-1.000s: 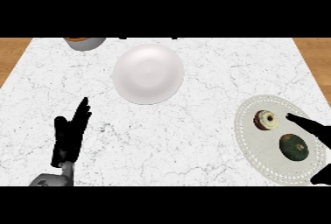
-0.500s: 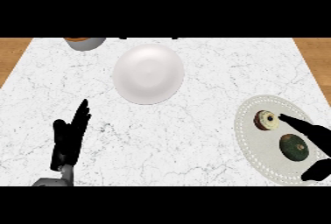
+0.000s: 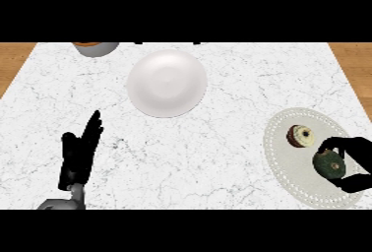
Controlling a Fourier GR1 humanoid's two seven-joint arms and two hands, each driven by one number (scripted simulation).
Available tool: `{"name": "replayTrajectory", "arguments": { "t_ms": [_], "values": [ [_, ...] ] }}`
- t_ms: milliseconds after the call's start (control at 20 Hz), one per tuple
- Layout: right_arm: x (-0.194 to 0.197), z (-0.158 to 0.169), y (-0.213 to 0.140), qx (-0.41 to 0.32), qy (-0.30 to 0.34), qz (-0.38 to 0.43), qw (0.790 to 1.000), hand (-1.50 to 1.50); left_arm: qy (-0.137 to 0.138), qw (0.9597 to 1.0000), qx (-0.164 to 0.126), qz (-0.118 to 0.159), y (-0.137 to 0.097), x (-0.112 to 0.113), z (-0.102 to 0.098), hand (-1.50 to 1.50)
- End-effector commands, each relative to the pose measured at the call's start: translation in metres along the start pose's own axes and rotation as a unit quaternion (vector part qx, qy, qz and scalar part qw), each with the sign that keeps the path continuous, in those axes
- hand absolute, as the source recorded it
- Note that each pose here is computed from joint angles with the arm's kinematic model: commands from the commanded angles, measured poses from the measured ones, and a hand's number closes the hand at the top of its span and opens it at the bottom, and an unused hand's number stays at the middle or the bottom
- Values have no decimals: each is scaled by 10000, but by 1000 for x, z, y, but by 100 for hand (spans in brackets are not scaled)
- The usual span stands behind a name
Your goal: Pick the squash from the placemat and place it in the plate
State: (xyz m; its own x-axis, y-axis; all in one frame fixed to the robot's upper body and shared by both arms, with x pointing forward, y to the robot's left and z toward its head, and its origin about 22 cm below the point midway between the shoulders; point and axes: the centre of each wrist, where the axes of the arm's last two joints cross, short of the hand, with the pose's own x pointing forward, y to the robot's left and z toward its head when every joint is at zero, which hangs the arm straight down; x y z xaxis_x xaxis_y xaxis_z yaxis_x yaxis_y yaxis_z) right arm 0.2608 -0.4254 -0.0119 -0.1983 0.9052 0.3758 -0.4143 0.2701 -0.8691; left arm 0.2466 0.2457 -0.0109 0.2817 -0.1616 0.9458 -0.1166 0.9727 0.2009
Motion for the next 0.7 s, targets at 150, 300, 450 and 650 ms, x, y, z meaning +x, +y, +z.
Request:
{"name": "replayTrajectory", "arguments": {
  "t_ms": [150,300,450,650],
  "values": [
    [4,-8,-21,-929,290,206,9950,150,41,10000,-14,14,-3,-2,7,0],
    [112,-81,19,-984,-835,367,9910,150,39,10000,-48,8,4,-2,-3,0],
    [212,-133,21,-766,-2111,552,9729,150,-121,9987,-456,-185,-12,7,-3,0],
    [321,-159,18,-877,-2772,805,9534,150,-135,9979,-622,-148,-25,9,-6,0]
  ]
}}
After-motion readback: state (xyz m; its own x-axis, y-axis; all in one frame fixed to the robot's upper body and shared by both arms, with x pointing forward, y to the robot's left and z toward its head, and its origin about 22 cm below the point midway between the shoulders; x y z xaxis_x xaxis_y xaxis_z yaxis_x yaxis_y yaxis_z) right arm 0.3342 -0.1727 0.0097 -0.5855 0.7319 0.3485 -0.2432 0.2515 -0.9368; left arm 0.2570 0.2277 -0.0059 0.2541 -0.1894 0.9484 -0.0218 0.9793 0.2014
